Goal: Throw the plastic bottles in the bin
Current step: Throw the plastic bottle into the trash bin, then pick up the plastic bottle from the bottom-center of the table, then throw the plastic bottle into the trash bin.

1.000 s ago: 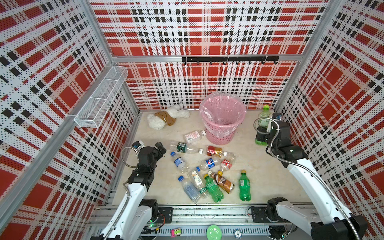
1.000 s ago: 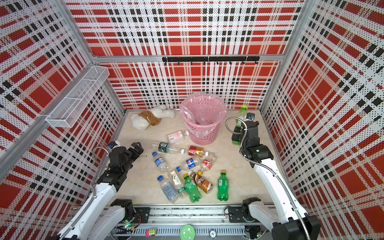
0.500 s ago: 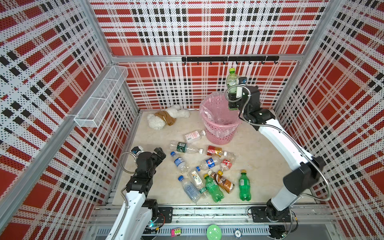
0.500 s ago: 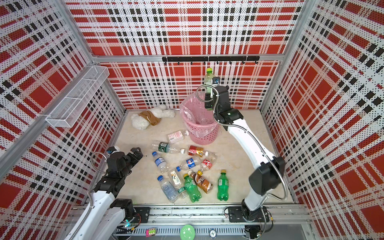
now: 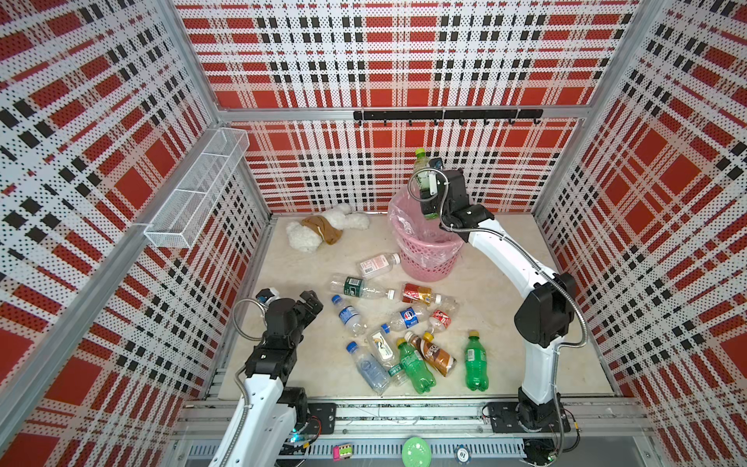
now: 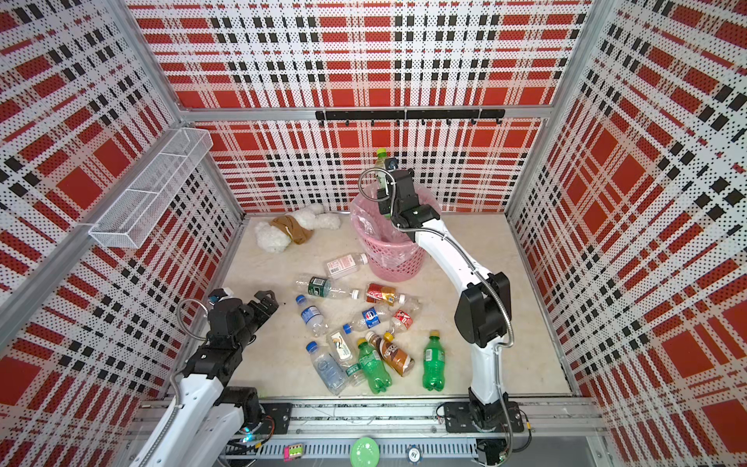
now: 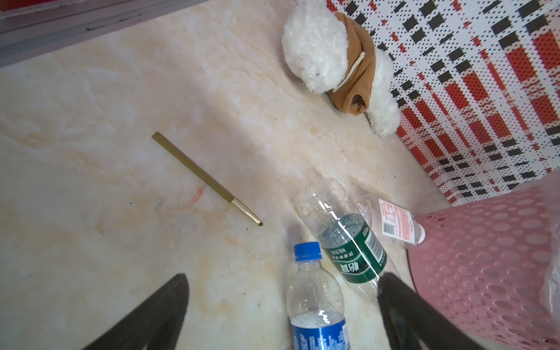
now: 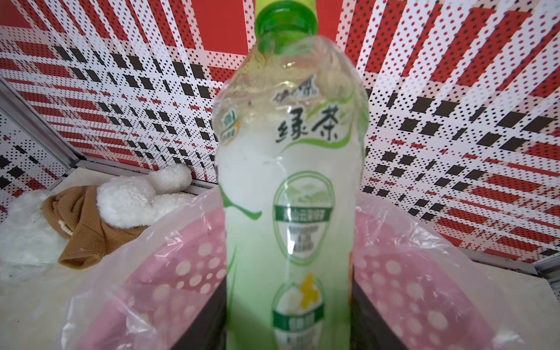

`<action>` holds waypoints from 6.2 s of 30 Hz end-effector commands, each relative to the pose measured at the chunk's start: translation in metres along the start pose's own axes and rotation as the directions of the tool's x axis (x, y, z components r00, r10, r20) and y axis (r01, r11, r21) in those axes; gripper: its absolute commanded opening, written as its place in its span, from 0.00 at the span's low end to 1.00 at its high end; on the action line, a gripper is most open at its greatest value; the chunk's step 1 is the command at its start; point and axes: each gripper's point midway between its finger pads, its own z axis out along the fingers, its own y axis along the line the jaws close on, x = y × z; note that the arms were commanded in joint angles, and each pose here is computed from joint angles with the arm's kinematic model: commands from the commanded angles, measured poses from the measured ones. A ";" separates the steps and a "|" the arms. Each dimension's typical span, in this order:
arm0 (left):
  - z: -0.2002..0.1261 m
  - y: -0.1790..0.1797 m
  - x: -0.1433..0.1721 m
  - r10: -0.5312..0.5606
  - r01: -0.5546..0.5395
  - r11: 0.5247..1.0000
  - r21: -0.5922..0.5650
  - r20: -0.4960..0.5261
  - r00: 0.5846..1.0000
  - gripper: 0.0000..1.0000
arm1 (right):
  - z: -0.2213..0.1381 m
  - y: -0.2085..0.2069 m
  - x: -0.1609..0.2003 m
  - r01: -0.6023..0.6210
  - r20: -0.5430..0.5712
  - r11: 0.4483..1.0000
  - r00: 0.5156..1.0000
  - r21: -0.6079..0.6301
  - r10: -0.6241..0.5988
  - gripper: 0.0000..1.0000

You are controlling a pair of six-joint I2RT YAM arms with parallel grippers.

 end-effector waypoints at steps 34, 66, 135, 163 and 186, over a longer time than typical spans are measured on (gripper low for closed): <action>-0.030 0.004 0.071 -0.015 -0.003 0.999 -0.047 -0.384 0.923 0.97 | -0.172 -0.065 0.096 -0.218 0.117 0.976 0.970 0.026 0.213 1.00; -0.079 -0.015 0.233 0.099 -0.153 0.988 -0.025 -0.660 0.745 0.94 | -0.190 -0.096 0.136 -0.251 0.079 0.960 0.967 0.122 0.243 1.00; 0.014 -0.491 -0.031 0.376 -0.382 0.477 0.791 0.209 0.903 0.48 | -0.251 -0.138 0.209 -0.407 -0.002 0.880 0.908 0.245 0.420 1.00; 0.040 -0.513 -0.017 0.403 -0.354 0.499 0.791 0.150 0.903 0.99 | -0.250 -0.136 0.210 -0.391 -0.015 0.890 0.914 0.236 0.405 1.00; -0.038 -0.127 -0.013 0.420 -0.426 0.862 0.276 0.083 0.904 0.99 | -0.223 -0.115 0.234 -0.469 -0.187 0.855 0.840 0.219 0.509 1.00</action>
